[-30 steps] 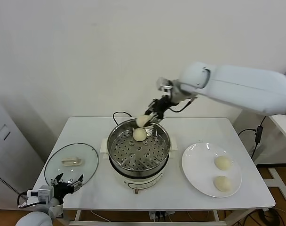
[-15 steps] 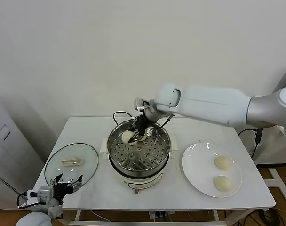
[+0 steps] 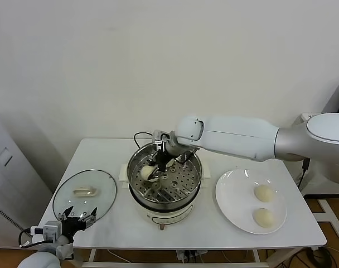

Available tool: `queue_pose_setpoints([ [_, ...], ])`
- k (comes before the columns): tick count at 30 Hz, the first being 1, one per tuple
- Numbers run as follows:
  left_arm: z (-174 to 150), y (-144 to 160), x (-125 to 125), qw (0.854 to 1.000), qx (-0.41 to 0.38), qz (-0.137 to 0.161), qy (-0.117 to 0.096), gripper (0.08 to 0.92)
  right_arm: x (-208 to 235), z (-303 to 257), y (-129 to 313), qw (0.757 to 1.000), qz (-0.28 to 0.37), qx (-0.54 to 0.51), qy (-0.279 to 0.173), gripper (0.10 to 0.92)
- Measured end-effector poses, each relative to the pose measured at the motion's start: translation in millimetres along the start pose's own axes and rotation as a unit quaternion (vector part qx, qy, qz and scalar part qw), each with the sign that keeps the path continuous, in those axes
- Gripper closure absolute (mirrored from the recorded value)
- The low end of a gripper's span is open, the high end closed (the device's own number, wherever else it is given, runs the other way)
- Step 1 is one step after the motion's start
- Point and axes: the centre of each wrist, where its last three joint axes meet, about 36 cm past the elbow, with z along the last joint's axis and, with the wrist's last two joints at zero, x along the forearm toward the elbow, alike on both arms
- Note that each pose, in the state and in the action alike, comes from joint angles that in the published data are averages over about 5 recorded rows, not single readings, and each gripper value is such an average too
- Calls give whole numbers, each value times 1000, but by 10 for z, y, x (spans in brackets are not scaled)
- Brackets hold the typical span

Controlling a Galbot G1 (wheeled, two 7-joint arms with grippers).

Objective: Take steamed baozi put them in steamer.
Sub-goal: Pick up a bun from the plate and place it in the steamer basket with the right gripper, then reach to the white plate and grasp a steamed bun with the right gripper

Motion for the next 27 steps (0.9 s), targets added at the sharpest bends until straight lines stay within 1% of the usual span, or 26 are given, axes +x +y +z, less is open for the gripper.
queue_pose_setpoints([
  [2, -2, 0, 1, 1000, 0, 0, 0, 177, -30, -6, 1, 1000, 2, -1, -1, 577],
  [5, -5, -1, 0, 1000, 1, 0, -1, 177, -67, -16, 5, 1000, 4, -2, -4, 519],
  [13, 6, 0, 5, 1000, 0, 0, 1, 177, -6, -25, 5, 1000, 6, -4, -12, 287],
  [16, 8, 11, 9, 1000, -1, -1, 1, 177, 125, -6, -15, 1000, 6, -1, -14, 223],
  [20, -1, 18, 20, 1000, -2, -2, 0, 177, 437, 71, -63, 1000, 5, 5, -9, 201],
  [27, -27, 11, 39, 1000, -4, 0, -3, 177, 1227, 445, -89, 1000, -5, 15, 18, 200],
])
